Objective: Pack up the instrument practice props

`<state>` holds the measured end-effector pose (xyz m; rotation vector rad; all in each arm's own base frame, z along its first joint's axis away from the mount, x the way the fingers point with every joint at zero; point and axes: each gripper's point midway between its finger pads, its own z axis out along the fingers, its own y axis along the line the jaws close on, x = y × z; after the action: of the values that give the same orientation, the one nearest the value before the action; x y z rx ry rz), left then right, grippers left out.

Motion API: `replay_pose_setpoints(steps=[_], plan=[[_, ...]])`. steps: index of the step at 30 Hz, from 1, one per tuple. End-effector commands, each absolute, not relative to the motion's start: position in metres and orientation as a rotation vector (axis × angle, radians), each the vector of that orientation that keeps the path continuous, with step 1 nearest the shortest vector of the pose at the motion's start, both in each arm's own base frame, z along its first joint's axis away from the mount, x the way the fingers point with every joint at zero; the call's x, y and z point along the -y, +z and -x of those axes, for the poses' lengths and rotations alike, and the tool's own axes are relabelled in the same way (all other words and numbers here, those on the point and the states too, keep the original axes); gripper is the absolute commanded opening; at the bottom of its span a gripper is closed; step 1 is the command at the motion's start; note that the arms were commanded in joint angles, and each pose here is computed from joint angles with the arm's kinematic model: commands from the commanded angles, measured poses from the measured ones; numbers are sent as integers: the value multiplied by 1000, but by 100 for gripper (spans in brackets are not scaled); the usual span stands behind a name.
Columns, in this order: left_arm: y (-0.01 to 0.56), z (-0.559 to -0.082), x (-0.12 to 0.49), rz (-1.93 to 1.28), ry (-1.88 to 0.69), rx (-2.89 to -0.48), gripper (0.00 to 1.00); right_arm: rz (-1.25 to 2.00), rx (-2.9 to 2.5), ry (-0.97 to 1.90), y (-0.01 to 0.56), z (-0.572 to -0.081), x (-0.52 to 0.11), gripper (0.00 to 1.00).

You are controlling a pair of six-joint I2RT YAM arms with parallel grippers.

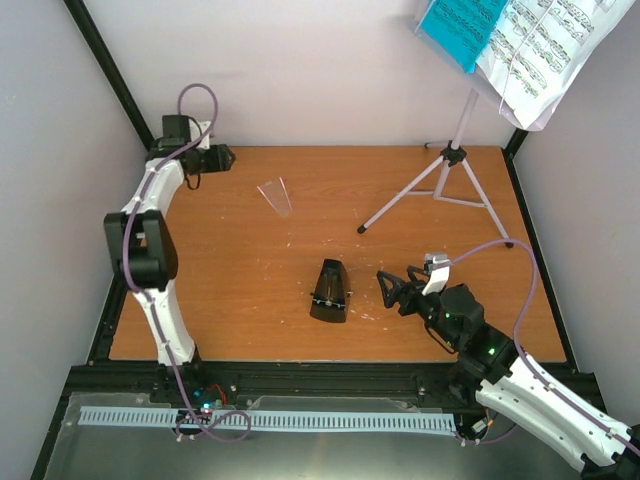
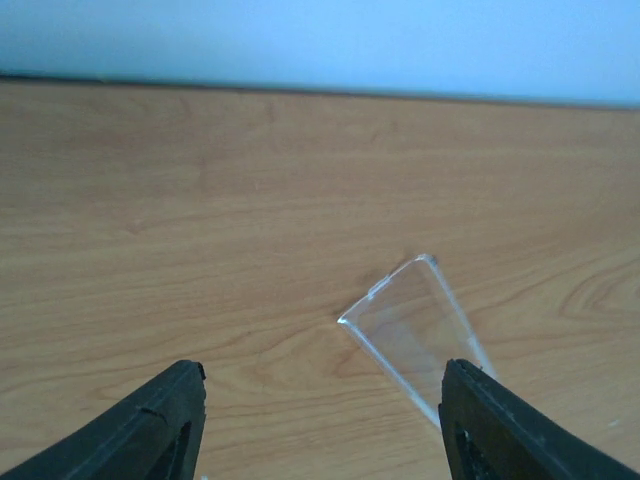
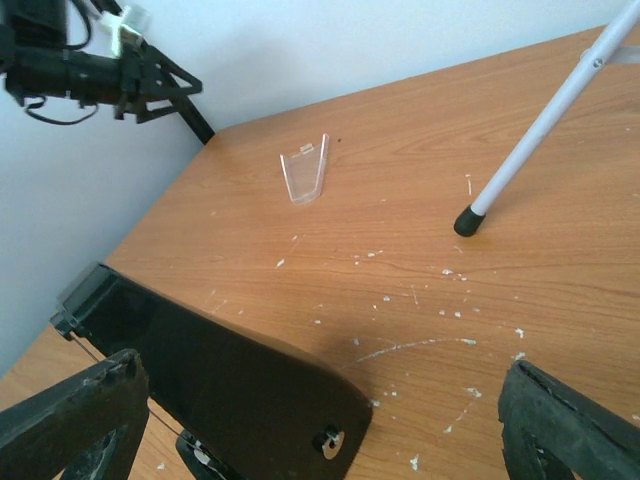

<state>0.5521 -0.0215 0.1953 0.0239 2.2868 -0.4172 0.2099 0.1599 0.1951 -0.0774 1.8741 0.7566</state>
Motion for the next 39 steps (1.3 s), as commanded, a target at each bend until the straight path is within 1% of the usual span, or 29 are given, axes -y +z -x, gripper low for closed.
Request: replay_pose_setpoints(steps=[1,4,8,13,18,22,25,30,33,36,39], plan=[[156,-562,34,-279,-458,-2400,64,62,-1877,732,201,-209,-153,93],[143,-573,46,-383,-580,-2382,64,44,-1874,731,201,-208,-150,93],[112,-586,50,-405,-636,-2411,59,40,-1871,736,204,-207,-149,93],[84,-583,54,-437,-677,-2424,57,38,-1894,710,202,-208,-146,93],[66,-577,67,-461,-808,-2416,55,43,-1897,716,201,-209,-149,93],[55,-573,71,-447,-856,-2438,55,51,-1915,728,197,-209,-154,93],[48,-570,74,-426,-862,-2464,51,53,-1924,728,194,-210,-155,93],[44,-573,72,-347,-823,-2496,53,50,-1922,731,193,-210,-155,93],[43,-575,73,-304,-817,-2507,51,56,-1904,730,193,-212,-157,93],[50,-572,75,-293,-843,-2486,50,86,-1879,710,200,-219,-162,94],[67,-569,75,-265,-829,-2439,51,137,-1916,670,211,-231,-176,93]])
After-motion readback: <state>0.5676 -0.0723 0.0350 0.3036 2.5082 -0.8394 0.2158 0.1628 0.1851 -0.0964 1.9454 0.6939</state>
